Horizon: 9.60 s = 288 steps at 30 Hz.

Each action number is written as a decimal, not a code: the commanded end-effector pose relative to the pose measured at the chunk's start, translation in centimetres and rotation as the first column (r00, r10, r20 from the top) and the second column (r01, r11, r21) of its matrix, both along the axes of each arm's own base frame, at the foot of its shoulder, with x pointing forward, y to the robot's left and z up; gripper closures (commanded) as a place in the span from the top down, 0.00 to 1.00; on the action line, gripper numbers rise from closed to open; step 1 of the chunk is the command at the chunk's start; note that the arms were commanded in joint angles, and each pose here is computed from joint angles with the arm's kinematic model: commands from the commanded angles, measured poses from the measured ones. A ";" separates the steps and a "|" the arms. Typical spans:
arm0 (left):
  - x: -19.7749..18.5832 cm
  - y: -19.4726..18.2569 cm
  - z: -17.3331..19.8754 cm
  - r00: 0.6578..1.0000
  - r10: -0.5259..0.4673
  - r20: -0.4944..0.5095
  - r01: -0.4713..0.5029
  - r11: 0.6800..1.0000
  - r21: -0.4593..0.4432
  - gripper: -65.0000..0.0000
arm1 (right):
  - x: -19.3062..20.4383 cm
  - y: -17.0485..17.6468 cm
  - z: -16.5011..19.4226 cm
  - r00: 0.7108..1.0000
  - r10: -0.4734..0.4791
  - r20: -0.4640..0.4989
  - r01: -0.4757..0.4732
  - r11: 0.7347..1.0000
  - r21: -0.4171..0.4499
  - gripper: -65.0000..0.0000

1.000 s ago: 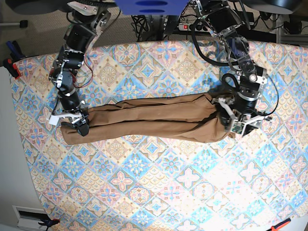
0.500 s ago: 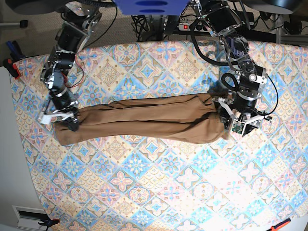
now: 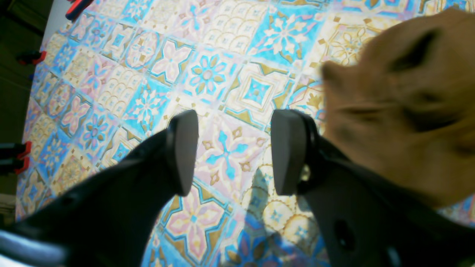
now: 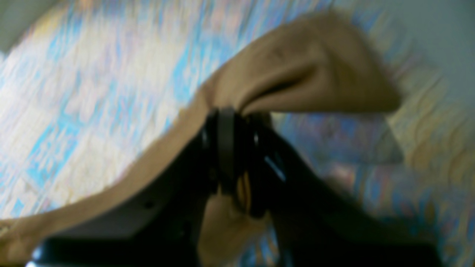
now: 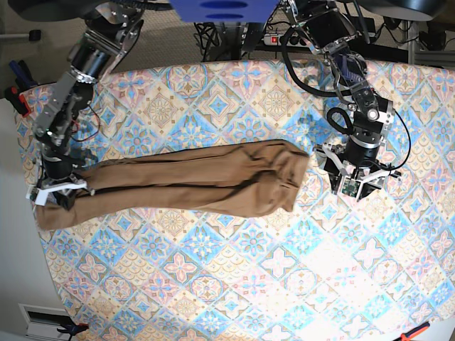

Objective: Layout the t-shirt on the table in an organized manner, then fold the t-shirt properly

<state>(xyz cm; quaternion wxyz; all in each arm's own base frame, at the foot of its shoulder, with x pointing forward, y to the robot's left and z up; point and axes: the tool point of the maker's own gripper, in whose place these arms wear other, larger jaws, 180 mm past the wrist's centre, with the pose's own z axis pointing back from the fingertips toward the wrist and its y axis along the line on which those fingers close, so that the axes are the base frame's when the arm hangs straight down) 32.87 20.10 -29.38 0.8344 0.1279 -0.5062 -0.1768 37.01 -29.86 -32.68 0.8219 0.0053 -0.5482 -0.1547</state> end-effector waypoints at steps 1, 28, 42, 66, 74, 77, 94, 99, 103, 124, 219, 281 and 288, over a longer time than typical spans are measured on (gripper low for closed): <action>0.6 -0.2 1.4 0.999 -0.004 0.053 0.004 1.000 -0.006 0.46 | 1.0 2.4 0.9 0.998 0.064 0.014 -0.063 0.998 -0.026 0.00; 0.1 -0.2 0.7 0.999 -0.004 0.034 0.005 1.000 -0.007 0.46 | -1.5 19.2 -4.2 0.891 0.410 -0.194 -0.454 0.813 -0.365 0.00; 0.1 -0.3 0.6 1.000 -0.005 0.030 0.006 1.000 -0.009 0.46 | -5.4 27.8 -6.7 0.724 0.605 -0.331 -0.685 0.574 -0.449 0.40; -1.2 -5.2 0.5 0.999 -0.029 -0.030 0.017 0.942 -0.335 0.73 | -5.2 27.4 0.8 0.779 0.594 -0.203 -0.575 0.547 -0.608 0.48; -1.9 -3.0 -2.7 0.972 -0.137 -0.189 0.031 0.878 -0.478 0.74 | -6.0 27.3 0.0 0.775 0.590 -0.228 -0.590 0.546 -0.595 0.48; -1.6 -1.2 -3.9 0.976 -0.122 -0.182 -0.011 0.802 -0.597 0.74 | -6.4 27.2 -0.5 0.772 0.588 -0.241 -0.598 0.543 -0.589 0.48; -0.5 -6.2 -9.6 0.925 -0.299 -0.234 -0.015 0.586 -0.810 0.74 | -6.7 27.1 -0.7 0.770 0.587 -0.249 -0.603 0.541 -0.586 0.48; 0.1 -8.7 -9.2 0.920 -0.332 -0.207 0.011 0.549 -0.836 0.74 | -7.4 27.1 -1.3 0.765 0.587 -0.265 -0.614 0.541 -0.574 0.48; 1.0 -9.1 -8.5 0.923 -0.336 -0.185 0.028 0.541 -0.841 0.74 | -7.2 26.2 -1.5 0.778 0.567 -0.271 -0.603 0.552 -0.576 0.48; 4.9 -11.7 -10.6 0.929 -0.313 -0.200 -0.058 0.408 -0.911 0.00 | -8.2 25.1 -2.5 0.771 0.557 -0.309 -0.617 0.537 -0.575 0.48; -4.3 -45.4 -0.5 0.337 -0.935 0.109 0.917 0.300 -0.262 0.56 | -10.6 19.3 -9.2 0.755 0.444 -0.483 -0.654 0.565 -0.502 0.48; 6.7 -36.7 -1.4 0.810 -0.571 0.137 0.579 0.738 -0.347 0.31 | -10.4 18.9 -8.8 0.762 0.435 -0.479 -0.645 0.568 -0.511 0.48; 5.3 -34.8 -6.0 0.808 -0.589 0.025 0.550 0.738 -0.390 0.31 | -10.5 18.8 -8.9 0.762 0.433 -0.481 -0.645 0.570 -0.509 0.48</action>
